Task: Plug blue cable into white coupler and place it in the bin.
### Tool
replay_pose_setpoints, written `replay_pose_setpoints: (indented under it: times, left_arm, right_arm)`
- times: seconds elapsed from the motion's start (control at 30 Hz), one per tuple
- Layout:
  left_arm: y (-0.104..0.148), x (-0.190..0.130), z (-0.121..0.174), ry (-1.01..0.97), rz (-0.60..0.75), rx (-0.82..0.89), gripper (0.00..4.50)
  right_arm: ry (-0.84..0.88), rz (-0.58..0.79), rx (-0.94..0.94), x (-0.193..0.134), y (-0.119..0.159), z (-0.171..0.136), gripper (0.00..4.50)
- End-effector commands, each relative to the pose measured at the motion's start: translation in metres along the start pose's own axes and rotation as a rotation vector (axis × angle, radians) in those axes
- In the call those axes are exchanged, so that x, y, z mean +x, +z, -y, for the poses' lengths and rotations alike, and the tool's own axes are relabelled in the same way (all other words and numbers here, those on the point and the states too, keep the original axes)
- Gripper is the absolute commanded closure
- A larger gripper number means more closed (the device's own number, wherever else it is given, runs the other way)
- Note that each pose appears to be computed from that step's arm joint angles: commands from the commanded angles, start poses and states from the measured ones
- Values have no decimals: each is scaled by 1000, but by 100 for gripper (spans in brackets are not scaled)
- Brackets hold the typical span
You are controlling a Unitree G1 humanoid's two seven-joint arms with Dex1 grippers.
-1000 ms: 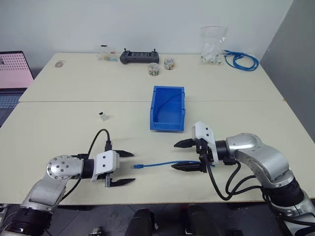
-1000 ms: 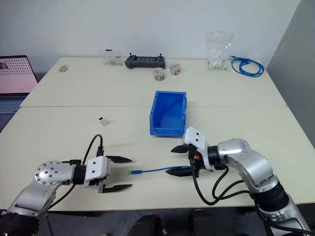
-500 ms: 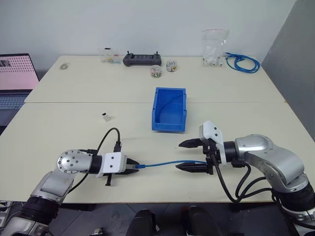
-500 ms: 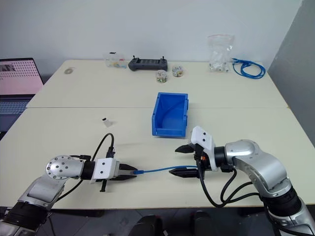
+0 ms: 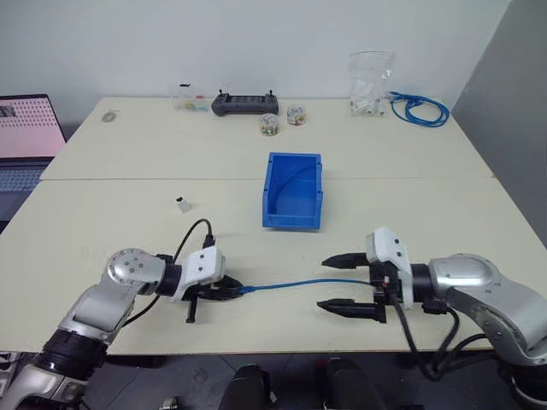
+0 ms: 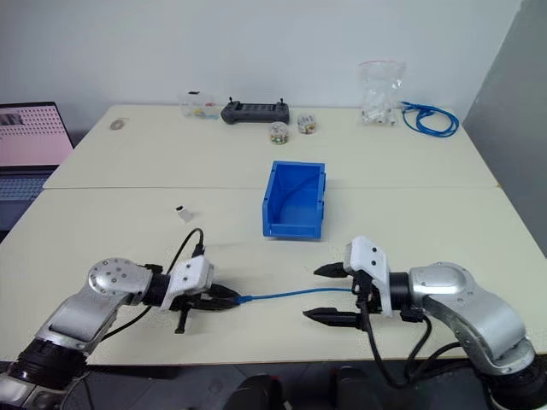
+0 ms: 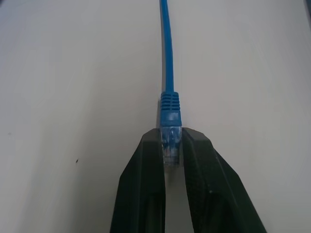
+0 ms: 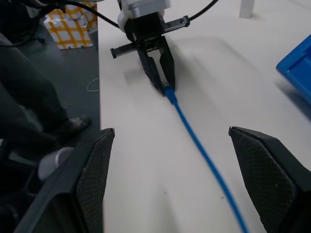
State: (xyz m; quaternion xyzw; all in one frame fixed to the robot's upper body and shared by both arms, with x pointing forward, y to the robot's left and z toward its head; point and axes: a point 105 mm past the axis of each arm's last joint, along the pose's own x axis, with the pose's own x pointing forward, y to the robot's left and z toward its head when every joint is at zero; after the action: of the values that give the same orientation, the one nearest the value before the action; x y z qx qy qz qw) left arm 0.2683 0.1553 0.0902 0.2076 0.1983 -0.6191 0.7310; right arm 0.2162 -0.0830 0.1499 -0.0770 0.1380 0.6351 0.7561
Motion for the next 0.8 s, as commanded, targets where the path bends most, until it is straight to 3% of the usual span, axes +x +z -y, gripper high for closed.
replay_pose_setpoints:
  times: [0.03,0.2,0.33,0.53,0.8]
  left_arm:
    - [53,0,-1,-42,169,-69,425]
    - [96,-1,0,-106,352,-190,425]
    - [113,-7,1,-166,459,-281,425]
    - [126,-13,9,-240,547,-380,425]
    - [137,-16,19,-279,588,-446,425]
  right_arm:
    - [30,55,23,-5,14,-15,49]
    - [-1,102,102,-8,17,-19,49]
    - [-62,176,179,-9,22,-11,49]
    - [-84,356,248,-7,50,4,49]
    - [-15,465,274,2,81,9,49]
